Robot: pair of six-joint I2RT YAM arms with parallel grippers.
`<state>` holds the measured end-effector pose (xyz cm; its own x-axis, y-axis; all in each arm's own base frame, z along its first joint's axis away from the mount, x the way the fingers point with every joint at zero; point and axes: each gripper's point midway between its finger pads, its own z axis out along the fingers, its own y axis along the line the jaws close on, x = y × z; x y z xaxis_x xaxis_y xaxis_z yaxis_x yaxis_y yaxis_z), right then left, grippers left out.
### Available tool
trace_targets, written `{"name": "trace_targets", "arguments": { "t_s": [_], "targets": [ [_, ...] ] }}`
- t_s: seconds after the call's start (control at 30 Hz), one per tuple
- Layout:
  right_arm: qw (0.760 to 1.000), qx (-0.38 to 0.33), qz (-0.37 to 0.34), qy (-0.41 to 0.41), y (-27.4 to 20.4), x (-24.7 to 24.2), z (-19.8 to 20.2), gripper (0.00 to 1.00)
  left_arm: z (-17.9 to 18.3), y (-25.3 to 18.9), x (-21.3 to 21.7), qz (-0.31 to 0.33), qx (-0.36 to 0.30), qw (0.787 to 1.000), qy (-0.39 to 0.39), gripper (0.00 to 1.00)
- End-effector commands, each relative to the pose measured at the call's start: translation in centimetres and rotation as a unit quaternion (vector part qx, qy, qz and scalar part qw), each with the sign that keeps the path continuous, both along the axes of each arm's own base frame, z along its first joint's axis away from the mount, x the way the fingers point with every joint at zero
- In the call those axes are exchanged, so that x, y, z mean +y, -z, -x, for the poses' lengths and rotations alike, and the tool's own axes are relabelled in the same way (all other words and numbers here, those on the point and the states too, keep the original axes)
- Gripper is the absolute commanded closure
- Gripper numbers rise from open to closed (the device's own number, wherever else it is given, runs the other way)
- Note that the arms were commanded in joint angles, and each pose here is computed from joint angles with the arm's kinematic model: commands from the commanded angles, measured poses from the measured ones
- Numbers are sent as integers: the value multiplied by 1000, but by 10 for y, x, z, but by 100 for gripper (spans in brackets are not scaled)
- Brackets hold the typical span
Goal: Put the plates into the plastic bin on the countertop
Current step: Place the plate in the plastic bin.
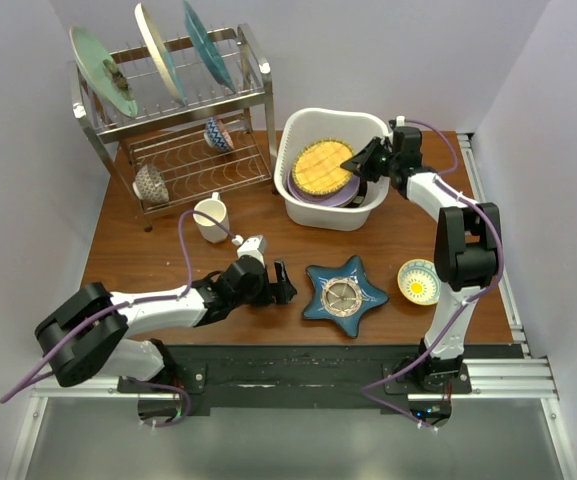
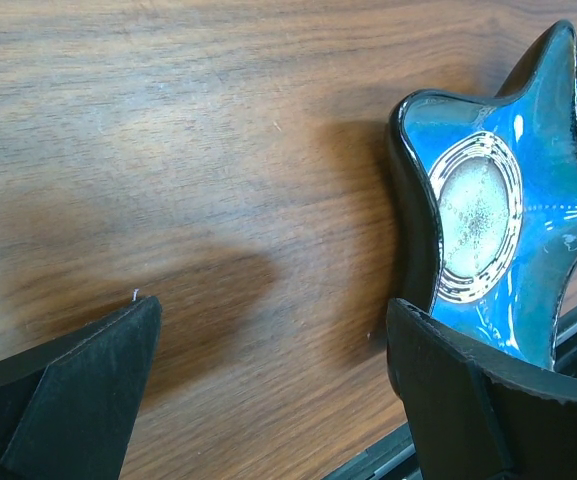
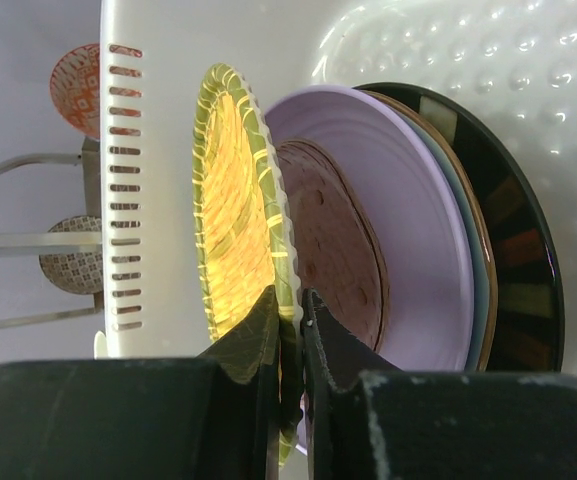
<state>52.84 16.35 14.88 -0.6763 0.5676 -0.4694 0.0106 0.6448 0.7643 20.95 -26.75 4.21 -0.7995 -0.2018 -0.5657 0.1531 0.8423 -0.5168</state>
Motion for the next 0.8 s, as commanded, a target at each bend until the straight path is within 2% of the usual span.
{"name": "trace_targets", "arguments": {
  "t_s": [0.0,0.13,0.37,0.47,0.63,0.77],
  "targets": [
    [999,-33,-8,-1,-28,0,-12,89,-11,-17,-10,17,-22,1000,5,0],
    [999,-32,-6,0,-27,0,-11,85,-10,-16,-10,17,-20,1000,6,0],
    [1000,-22,-4,1,-25,-2,-7,61,-9,-17,-12,20,-18,1000,9,0],
    [1000,-26,14,8,-28,-6,-5,53,-9,-20,-13,24,-18,1000,8,0],
    [996,-23,84,33,-36,-29,4,41,-9,-23,-13,30,-18,999,8,0],
    [992,-39,116,42,-51,-39,10,35,-7,-24,-15,38,-16,999,11,1]
  ]
}}
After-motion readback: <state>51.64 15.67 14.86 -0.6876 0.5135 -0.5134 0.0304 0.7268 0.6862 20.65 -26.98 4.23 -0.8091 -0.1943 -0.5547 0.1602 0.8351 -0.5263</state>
